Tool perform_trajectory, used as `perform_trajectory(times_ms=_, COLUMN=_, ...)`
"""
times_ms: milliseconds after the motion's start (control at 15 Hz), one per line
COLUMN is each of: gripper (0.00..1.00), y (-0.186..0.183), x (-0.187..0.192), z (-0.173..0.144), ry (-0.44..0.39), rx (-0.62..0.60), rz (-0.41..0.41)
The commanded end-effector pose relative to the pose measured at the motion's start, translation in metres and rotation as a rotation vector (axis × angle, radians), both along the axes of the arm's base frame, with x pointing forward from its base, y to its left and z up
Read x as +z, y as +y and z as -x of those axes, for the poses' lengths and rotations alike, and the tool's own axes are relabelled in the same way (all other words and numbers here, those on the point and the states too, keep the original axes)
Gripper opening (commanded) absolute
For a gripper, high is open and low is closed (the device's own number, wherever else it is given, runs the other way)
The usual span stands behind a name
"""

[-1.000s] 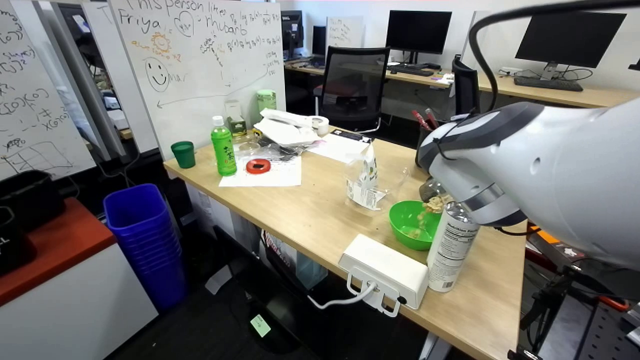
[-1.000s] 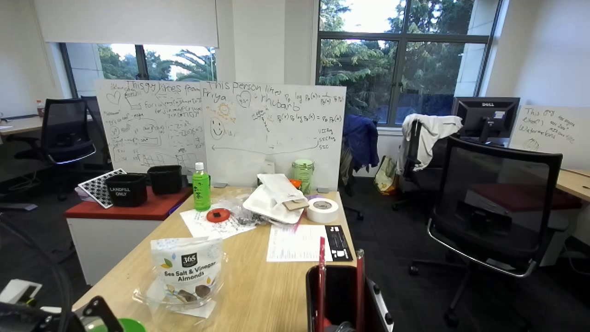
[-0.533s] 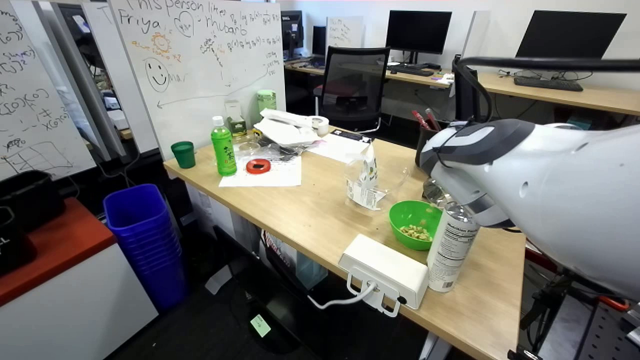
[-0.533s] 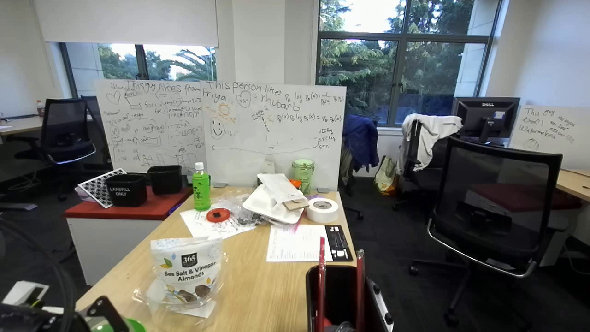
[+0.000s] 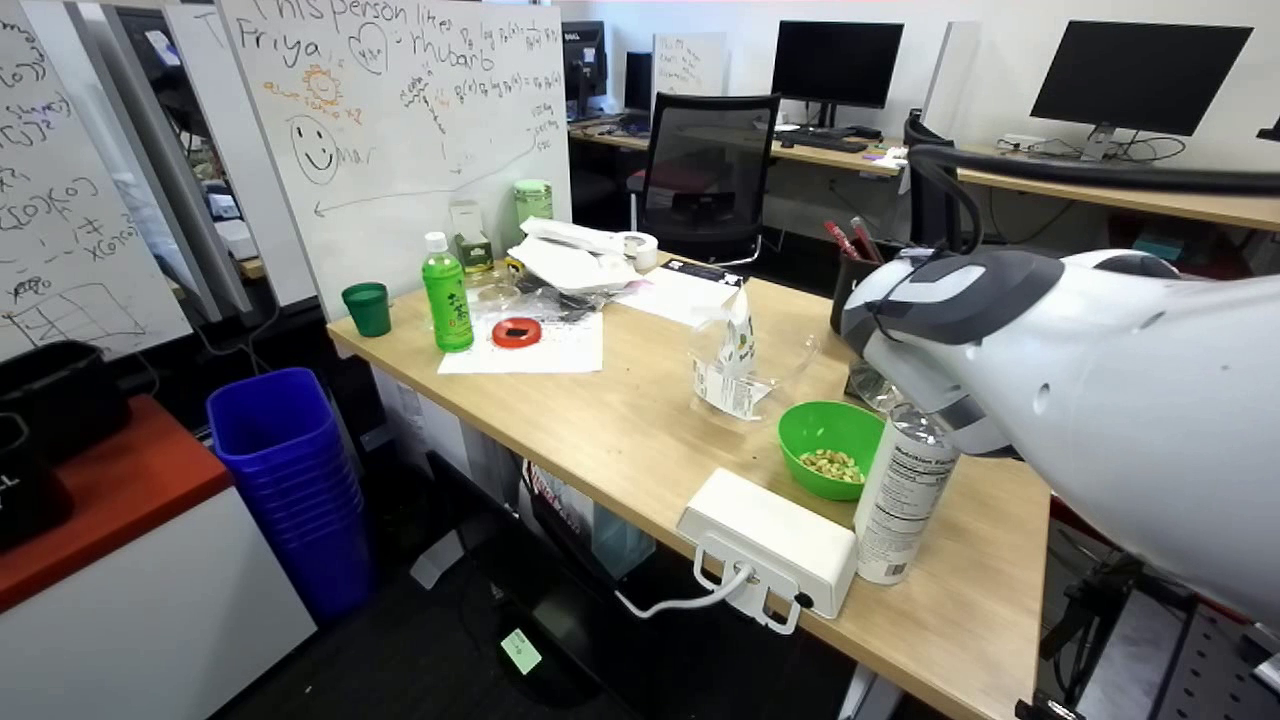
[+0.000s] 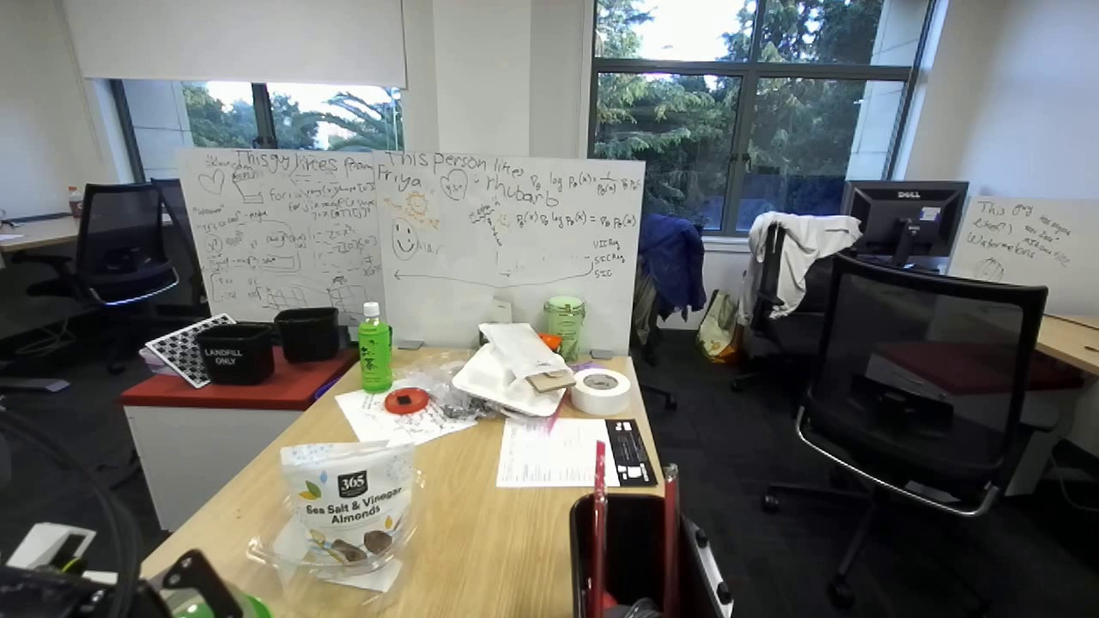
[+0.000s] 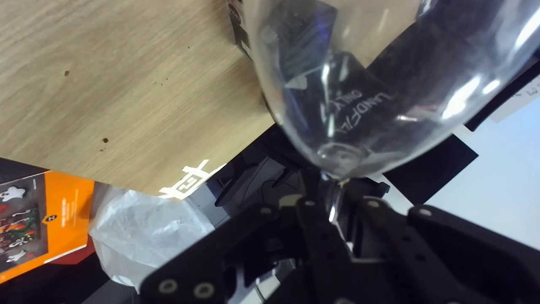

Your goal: Pour the contents of the wine glass into the bowl

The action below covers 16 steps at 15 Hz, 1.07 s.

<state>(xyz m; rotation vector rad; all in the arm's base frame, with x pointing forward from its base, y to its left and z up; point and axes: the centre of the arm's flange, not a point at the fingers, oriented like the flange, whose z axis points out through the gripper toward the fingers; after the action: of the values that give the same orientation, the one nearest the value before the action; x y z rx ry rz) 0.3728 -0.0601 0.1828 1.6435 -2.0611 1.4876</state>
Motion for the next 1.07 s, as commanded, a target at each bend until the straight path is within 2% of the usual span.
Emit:
perform_trajectory(times_ms=0, gripper=0.04, y=0.001, x=0.006, z=0.003, ry=-0.034, rx=-0.008, rz=0.023)
perform_trajectory(times_ms=267, gripper=0.04, y=-0.002, x=0.008, z=0.005, ry=-0.046, rx=-0.021, rz=0.019)
perform_trajectory(times_ms=533, gripper=0.04, y=-0.014, x=0.011, z=0.009, ry=-0.061, rx=-0.055, rz=-0.025)
perform_trajectory(times_ms=733, gripper=0.04, y=-0.029, x=0.012, z=0.014, ry=-0.08, rx=-0.075, rz=-0.107)
perform_trajectory(times_ms=1000, gripper=0.04, y=-0.052, x=0.016, z=0.021, ry=-0.147, rx=-0.073, rz=-0.269)
